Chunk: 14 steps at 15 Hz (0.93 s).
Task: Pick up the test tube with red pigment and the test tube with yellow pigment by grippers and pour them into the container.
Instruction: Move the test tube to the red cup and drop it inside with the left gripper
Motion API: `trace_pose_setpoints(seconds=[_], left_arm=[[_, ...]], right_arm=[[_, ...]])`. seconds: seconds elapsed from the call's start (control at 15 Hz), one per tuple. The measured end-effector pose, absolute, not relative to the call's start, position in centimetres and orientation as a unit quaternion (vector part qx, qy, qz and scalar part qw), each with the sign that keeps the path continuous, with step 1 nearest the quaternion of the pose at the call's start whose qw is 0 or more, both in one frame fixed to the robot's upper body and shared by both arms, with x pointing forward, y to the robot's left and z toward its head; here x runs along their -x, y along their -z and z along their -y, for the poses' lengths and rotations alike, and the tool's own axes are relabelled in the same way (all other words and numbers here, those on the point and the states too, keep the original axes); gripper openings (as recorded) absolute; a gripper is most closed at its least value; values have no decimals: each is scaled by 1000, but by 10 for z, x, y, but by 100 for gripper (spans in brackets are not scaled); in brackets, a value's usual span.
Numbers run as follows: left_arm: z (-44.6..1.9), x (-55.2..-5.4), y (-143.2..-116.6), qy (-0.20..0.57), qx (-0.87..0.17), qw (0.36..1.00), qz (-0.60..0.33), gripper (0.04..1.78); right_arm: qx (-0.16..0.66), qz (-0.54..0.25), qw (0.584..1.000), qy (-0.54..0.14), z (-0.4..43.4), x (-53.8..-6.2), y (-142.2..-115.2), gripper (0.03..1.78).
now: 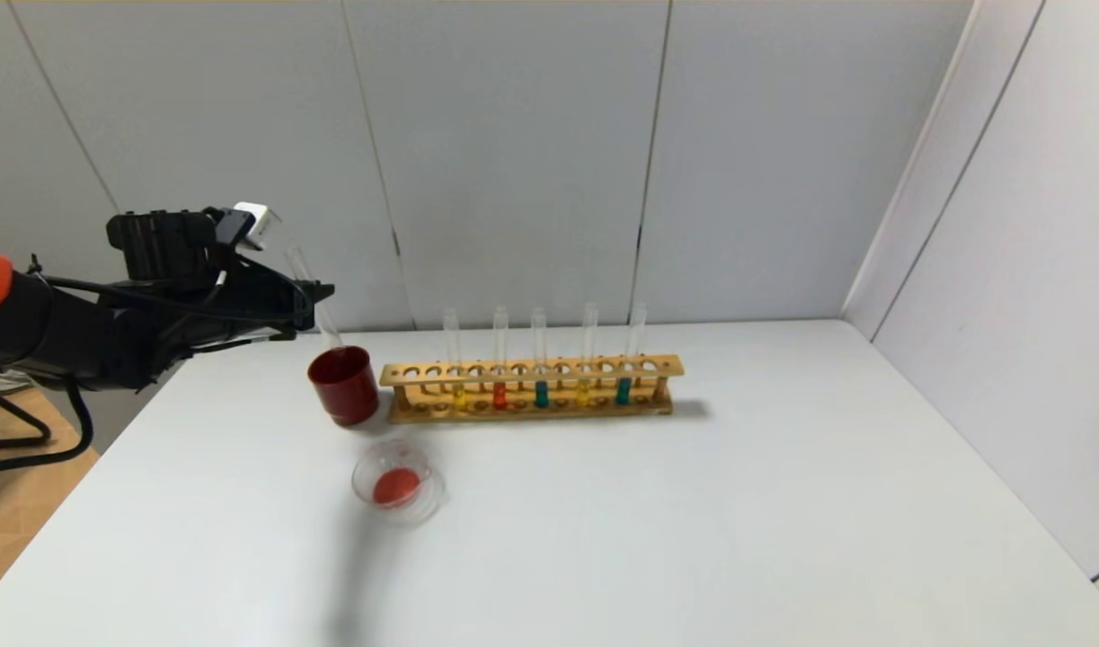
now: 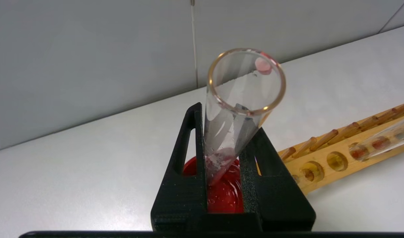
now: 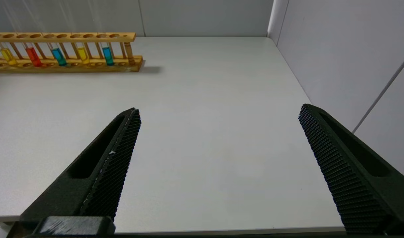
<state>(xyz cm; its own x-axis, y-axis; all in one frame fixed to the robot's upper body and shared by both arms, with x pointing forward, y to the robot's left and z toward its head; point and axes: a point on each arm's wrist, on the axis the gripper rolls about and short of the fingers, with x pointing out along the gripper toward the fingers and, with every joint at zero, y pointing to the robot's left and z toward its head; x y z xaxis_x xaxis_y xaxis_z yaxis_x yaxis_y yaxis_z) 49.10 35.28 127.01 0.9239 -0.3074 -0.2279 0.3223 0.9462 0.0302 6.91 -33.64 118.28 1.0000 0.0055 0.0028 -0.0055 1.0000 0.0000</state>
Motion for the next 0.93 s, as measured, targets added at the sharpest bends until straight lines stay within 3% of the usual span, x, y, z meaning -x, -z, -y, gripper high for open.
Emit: trace_pose_setpoints(seconds=[0.67, 0.8, 0.93], left_arm=[[-353, -487, -1250, 162, -36, 979, -117, 35], [-353, -487, -1248, 161, -36, 979, -120, 45], [-353, -486, -1248, 162, -37, 979, -117, 66]], right_arm=[[0, 1, 1000, -3, 336, -69, -1183, 175], [0, 1, 1000, -3, 336, -69, -1183, 175], [0, 1, 1000, -3, 336, -69, -1183, 175]])
